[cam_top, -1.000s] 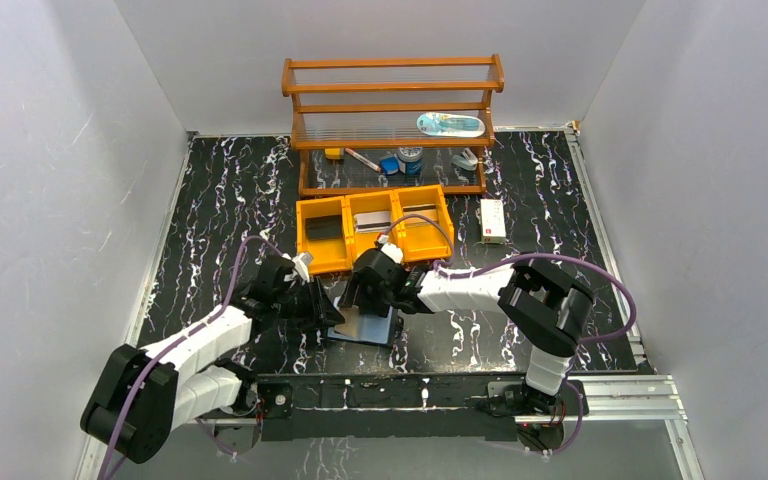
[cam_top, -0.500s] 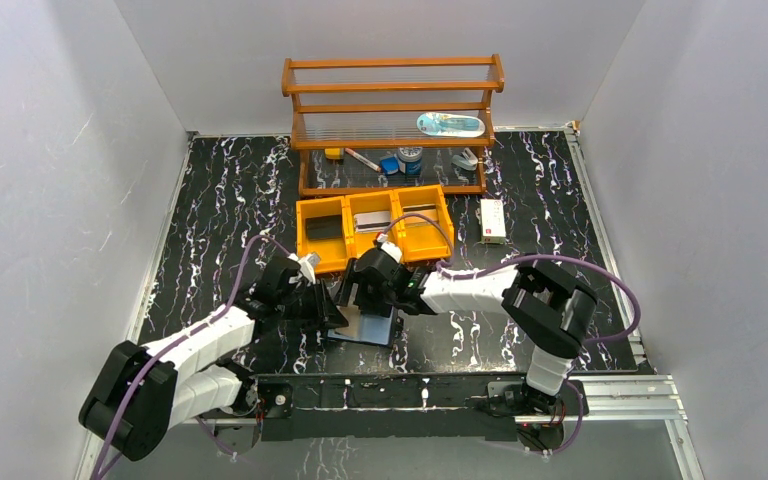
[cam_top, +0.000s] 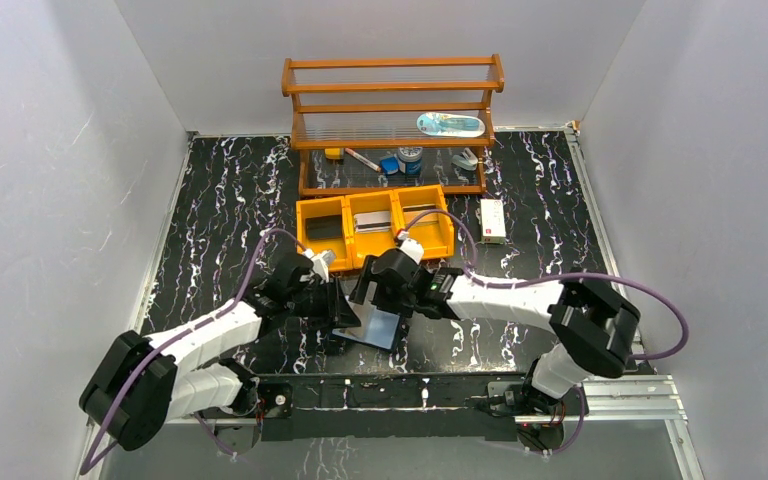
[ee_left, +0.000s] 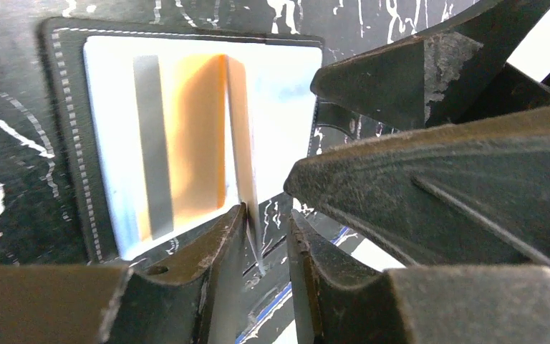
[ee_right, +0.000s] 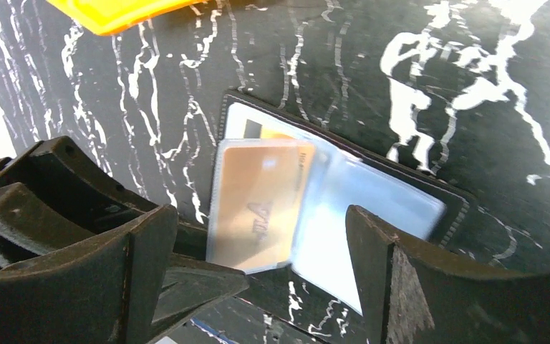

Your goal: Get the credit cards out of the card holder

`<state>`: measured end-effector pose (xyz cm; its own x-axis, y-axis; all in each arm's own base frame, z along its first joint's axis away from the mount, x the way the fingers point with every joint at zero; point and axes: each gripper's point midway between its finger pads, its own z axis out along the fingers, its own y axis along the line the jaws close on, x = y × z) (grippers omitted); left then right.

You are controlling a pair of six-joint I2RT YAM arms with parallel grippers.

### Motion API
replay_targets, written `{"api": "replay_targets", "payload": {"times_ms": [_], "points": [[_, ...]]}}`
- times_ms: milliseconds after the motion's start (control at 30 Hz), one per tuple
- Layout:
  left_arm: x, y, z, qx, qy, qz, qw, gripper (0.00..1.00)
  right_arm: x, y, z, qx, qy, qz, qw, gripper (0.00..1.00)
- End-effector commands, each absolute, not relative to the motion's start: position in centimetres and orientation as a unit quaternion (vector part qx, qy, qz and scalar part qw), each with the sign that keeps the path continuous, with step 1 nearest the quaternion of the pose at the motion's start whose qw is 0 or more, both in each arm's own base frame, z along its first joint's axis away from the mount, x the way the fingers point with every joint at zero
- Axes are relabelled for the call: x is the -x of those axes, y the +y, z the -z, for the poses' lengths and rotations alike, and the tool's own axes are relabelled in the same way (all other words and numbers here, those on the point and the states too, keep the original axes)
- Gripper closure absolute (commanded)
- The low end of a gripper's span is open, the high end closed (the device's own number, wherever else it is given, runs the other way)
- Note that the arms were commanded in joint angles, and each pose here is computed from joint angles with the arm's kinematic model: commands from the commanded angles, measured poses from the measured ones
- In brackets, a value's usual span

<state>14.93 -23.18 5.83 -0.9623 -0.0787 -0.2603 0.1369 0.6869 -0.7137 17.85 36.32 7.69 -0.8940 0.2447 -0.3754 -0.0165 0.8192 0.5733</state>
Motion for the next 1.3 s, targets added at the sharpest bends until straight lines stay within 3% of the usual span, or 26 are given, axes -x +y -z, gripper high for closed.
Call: {"api": "replay_targets", "payload": {"times_ms": [0, 267, 533, 800, 1033, 1267], "points": [[-15.1, -25.2, -7.6, -0.054, 0.896, 0.416, 0.143, 0.73, -18.4, 33.3, -8.1, -0.105, 0.927, -0.258, 0.251, 0.04], [-14.1, -27.5, -7.8, -0.099, 0.893, 0.42, 0.13, 0.68, -18.3, 29.5, -8.7, -0.157, 0.918, -0.235, 0.277, 0.06], [-14.5, -26.6, -7.8, -0.088, 0.902, 0.39, 0.164, 0.67, -18.2, 29.4, -9.8, -0.157, 0.904, -0.271, 0.289, 0.24], [-16.2, -22.4, -7.0, -0.041, 0.938, 0.272, 0.212, 0.62, -17.6, 31.9, -11.0, -0.115, 0.892, -0.337, 0.278, 0.34], [-17.0, -21.6, -6.8, -0.016, 0.943, 0.245, 0.224, 0.59, -16.3, 34.3, -9.4, -0.071, 0.906, -0.35, 0.228, 0.35], [-17.0, -22.0, -7.5, -0.028, 0.938, 0.258, 0.229, 0.56, -16.1, 33.7, -5.5, -0.072, 0.937, -0.279, 0.198, 0.35]]}}
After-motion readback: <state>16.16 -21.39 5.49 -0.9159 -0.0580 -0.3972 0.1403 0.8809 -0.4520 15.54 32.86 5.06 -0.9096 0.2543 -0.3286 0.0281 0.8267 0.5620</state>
